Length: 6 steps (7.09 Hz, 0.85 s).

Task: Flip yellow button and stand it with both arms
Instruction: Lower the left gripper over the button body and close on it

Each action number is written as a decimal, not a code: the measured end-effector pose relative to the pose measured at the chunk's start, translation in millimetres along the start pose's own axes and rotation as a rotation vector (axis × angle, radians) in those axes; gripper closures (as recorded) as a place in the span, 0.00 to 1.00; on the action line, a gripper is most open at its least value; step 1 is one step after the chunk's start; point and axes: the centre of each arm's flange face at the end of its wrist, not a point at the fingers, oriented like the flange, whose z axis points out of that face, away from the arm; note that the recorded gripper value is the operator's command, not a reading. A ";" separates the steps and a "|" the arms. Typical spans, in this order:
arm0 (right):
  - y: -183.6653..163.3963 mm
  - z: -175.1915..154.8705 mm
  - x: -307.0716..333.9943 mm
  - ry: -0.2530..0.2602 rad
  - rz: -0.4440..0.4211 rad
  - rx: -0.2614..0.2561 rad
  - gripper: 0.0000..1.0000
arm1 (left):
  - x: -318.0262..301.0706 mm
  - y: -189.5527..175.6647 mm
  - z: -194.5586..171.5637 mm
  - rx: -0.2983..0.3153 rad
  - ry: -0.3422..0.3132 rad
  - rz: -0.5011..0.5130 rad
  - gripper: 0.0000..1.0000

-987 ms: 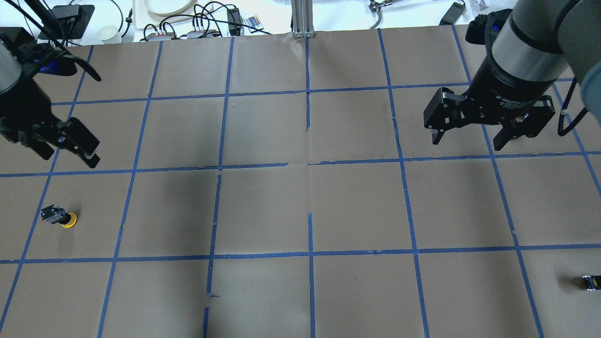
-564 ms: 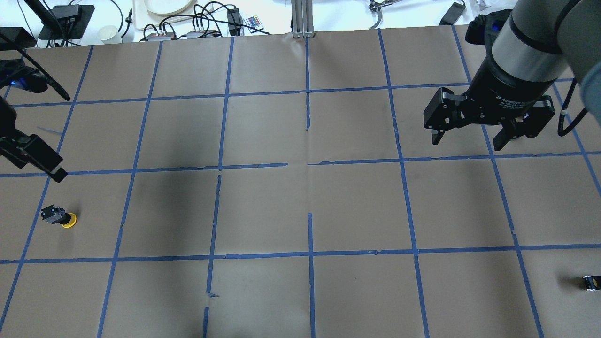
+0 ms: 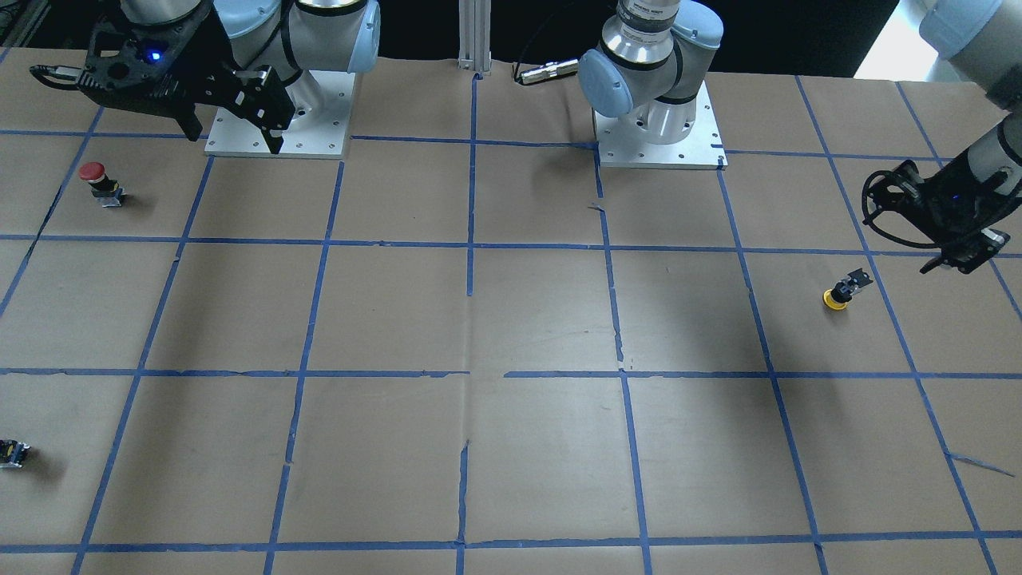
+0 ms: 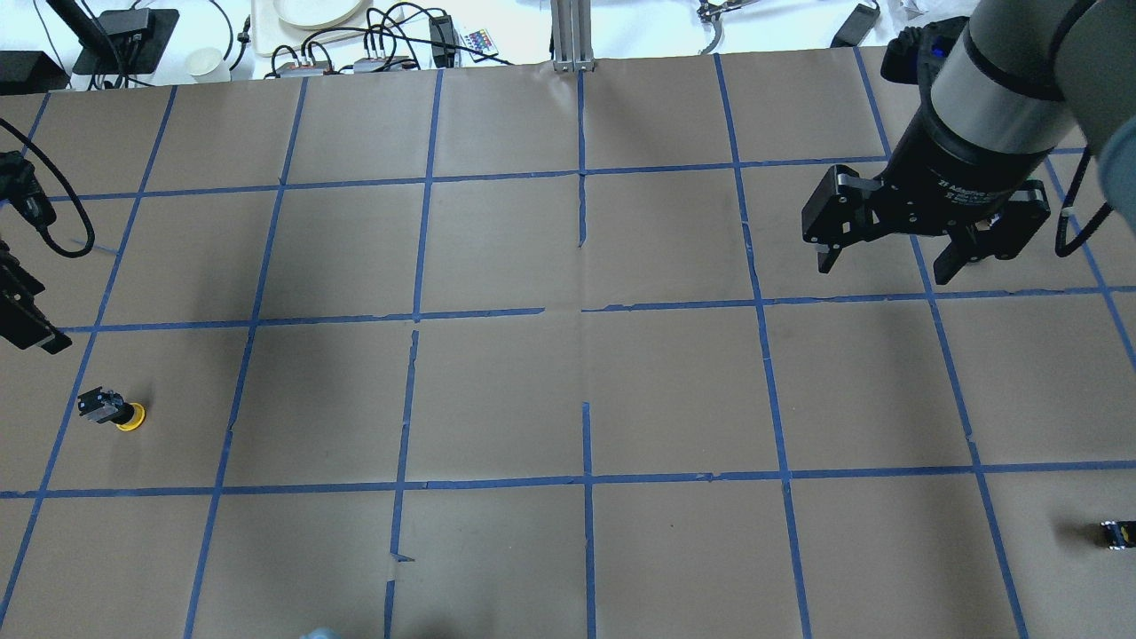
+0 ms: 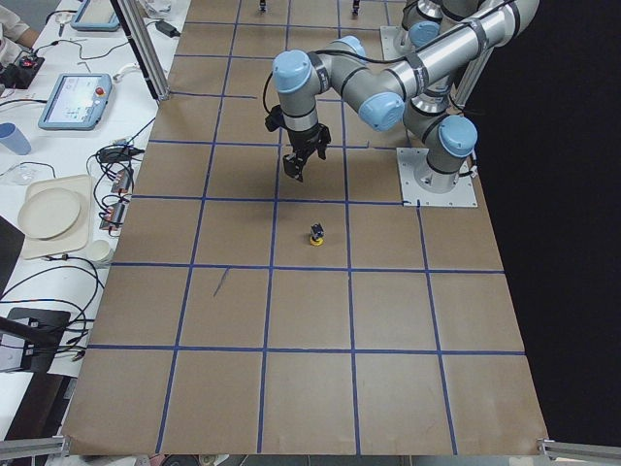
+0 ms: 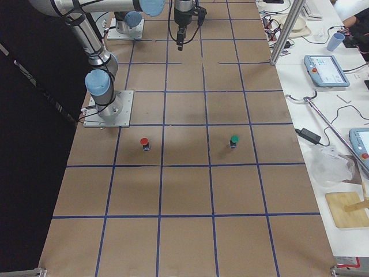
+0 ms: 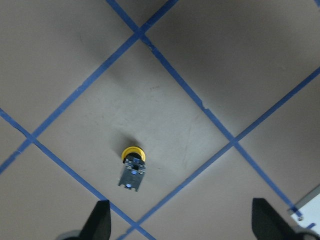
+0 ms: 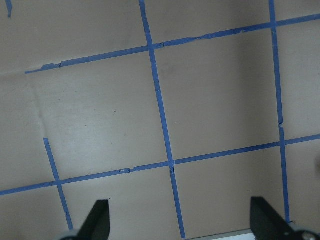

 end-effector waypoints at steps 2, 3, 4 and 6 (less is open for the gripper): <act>0.0 0.0 -0.1 0.000 0.000 0.000 0.00 | -26.2 25.1 46.0 0.005 -0.016 0.199 0.02; 0.0 0.0 -0.1 0.001 0.000 0.000 0.00 | -28.7 35.4 67.8 0.003 -0.032 0.284 0.02; 0.0 0.0 0.0 0.001 0.000 0.000 0.00 | -25.7 41.2 86.9 0.001 -0.052 0.363 0.02; 0.1 0.1 0.0 0.001 0.000 -0.001 0.00 | -17.4 55.3 117.0 0.047 -0.064 0.459 0.03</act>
